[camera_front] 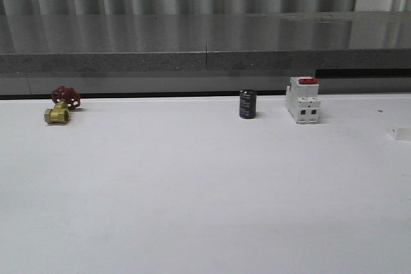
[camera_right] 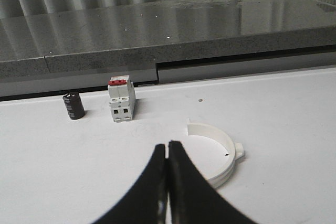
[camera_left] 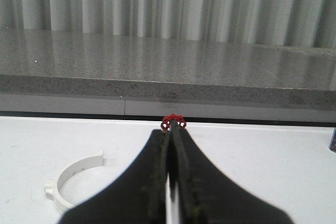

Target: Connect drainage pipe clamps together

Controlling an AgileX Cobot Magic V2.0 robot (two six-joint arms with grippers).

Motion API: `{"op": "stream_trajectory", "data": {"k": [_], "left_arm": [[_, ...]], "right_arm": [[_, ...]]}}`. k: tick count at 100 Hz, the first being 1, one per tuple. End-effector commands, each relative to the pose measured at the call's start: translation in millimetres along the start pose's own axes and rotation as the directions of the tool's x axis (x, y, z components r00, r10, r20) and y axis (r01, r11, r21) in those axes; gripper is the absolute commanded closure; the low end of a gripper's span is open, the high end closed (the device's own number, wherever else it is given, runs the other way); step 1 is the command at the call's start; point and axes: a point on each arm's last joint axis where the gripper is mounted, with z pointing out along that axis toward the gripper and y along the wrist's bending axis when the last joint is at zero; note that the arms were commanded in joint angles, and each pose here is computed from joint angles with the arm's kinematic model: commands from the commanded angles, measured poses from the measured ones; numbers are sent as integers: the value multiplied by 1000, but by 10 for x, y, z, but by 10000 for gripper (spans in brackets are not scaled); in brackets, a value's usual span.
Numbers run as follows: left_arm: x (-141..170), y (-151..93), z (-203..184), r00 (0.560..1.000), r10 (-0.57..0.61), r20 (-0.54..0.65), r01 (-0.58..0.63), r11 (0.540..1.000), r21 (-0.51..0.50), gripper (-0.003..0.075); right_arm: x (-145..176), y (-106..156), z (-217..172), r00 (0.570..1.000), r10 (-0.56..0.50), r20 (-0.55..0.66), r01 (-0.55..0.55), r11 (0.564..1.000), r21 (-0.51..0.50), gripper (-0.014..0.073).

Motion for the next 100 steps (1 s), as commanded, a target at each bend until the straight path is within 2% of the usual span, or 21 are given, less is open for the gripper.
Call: {"op": "stream_trajectory", "data": {"k": [1, 31, 55, 69, 78, 90, 100], "left_arm": [[72, 7, -1, 999, -2, 52, 2, 1000, 5, 741], [26, 2, -5, 998, -5, 62, 5, 1000, 6, 741], [-276, -30, -37, 999, -50, 21, 50, 999, 3, 741], [-575, -66, 19, 996, -61, -69, 60, 998, -8, 741], [-808, -91, 119, 984, -58, -171, 55, 998, -23, 741], [-1073, -116, 340, 934, -51, -353, 36, 998, -51, 741], [-1202, -130, 595, 873, -57, -485, 26, 997, -71, 741]], "right_arm": [[-150, 23, -30, 993, -7, 117, 10, 1000, -19, 662], [-150, 23, -30, 993, -7, 117, 10, 1000, -19, 662], [-150, 23, -30, 993, -7, 117, 10, 1000, -19, 662], [-150, 23, -30, 993, -7, 117, 10, 1000, -19, 662], [-150, 23, -30, 993, -7, 117, 10, 1000, -19, 662], [-150, 23, -30, 993, -7, 117, 10, 1000, -19, 662], [-150, 23, -30, 993, -7, 117, 10, 1000, -19, 662]]}}
